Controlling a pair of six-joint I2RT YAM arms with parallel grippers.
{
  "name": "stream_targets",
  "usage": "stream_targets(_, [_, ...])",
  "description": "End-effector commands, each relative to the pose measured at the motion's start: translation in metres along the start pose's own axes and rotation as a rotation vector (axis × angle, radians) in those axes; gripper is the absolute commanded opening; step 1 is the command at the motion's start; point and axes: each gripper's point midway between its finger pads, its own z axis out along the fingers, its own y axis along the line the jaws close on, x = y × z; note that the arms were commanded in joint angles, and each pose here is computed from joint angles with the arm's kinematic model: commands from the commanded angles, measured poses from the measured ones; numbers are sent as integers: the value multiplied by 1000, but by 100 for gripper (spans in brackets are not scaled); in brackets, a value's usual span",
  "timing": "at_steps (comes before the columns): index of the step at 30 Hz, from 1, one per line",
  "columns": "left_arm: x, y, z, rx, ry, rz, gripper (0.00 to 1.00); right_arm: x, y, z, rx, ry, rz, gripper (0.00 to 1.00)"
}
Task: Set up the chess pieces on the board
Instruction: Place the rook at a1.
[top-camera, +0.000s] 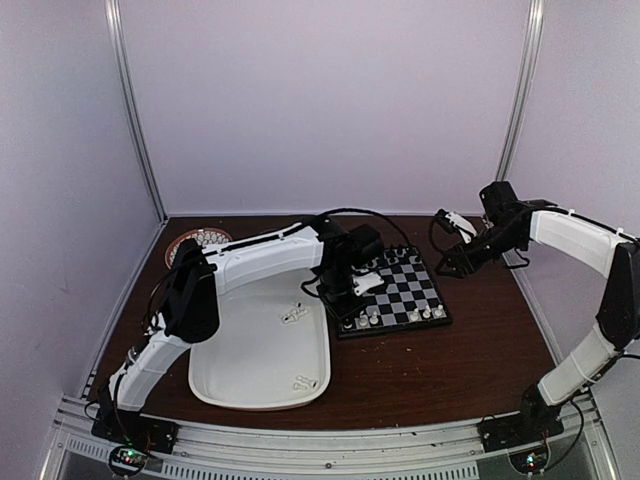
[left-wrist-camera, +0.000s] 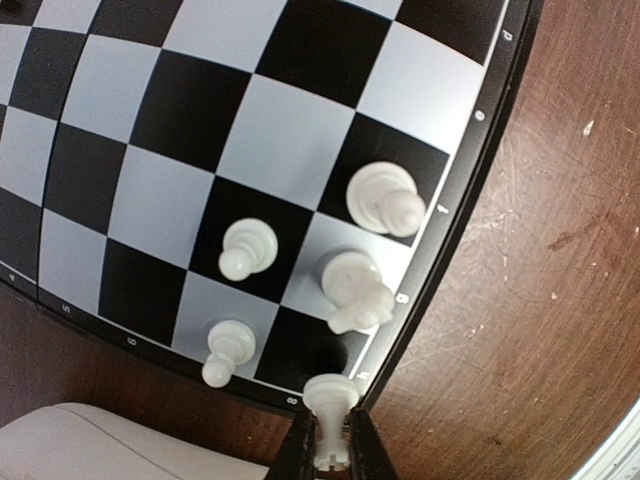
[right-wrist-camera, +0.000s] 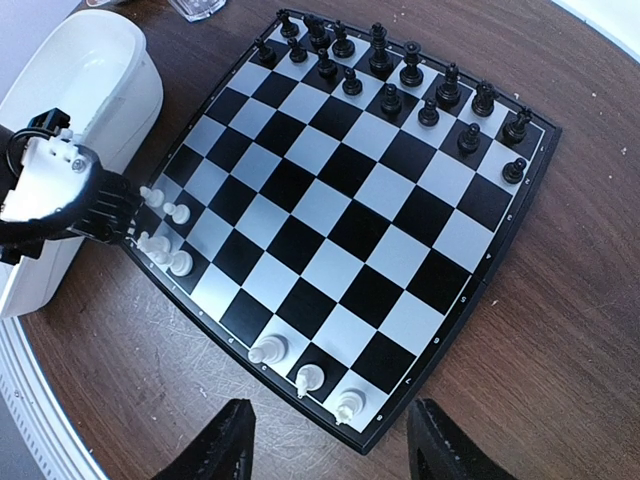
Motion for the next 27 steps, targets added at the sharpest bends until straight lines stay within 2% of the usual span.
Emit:
stream_targets(1, [-12,5,7,-31,-33,13,5,4,0,2,-16,9,11,56])
stream_targets(11, [-11,8,12,-41,-29,18,5,4,1,3,-20,10,14,56])
stream_targets(20, [-8,7,10,-30,-20,24,21,5,1,5,-28,15,16,56])
stream_targets(27, [-12,7,3,-37,-36,28,25,5,2,6,-34,18,18,56])
